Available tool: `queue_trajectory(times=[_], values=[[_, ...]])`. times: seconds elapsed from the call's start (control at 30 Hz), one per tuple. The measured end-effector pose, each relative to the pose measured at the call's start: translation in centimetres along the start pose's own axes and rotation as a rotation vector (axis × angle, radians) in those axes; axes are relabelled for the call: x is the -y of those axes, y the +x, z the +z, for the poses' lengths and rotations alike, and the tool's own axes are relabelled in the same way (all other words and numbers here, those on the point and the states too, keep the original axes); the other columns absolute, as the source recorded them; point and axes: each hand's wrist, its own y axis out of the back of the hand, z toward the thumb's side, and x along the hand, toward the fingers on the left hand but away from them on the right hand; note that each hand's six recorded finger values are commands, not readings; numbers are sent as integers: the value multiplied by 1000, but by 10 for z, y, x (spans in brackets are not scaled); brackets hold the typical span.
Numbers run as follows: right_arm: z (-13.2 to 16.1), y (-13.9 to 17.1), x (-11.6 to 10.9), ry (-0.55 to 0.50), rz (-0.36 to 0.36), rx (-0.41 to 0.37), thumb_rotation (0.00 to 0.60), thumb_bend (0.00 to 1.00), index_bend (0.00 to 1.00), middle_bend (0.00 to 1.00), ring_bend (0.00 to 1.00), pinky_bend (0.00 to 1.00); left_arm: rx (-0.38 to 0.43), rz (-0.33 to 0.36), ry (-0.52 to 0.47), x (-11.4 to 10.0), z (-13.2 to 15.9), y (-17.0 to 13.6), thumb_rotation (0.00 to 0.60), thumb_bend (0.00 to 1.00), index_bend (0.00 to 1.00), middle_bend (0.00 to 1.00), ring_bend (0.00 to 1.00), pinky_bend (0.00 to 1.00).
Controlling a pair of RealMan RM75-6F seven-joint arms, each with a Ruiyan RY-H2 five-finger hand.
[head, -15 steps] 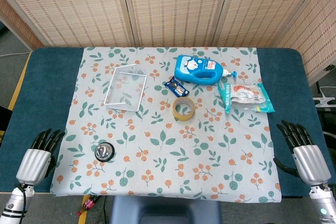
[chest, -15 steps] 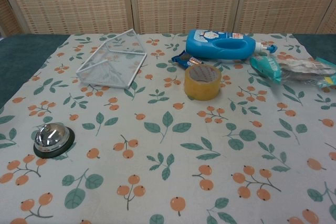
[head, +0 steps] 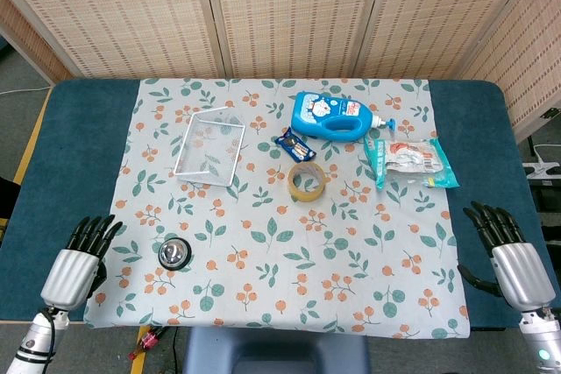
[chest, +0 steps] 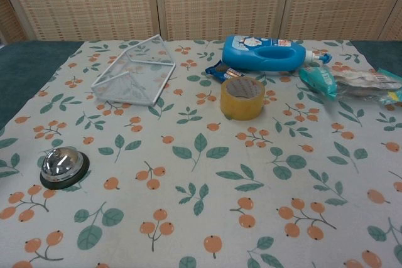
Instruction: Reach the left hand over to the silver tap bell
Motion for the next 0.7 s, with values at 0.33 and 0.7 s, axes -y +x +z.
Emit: queue_trajectory(times=[0.33, 0.7], values=[[-1, 0, 0, -14, 14, -6, 600, 147, 27, 0, 0, 9, 61, -29, 11, 34, 37, 31, 600, 1000, 0, 0, 0, 20], [0, 3, -2, -25, 17, -17, 600, 147, 27, 0, 0, 9, 135, -39, -36, 71, 74, 48, 600, 1000, 0, 0, 0, 19]])
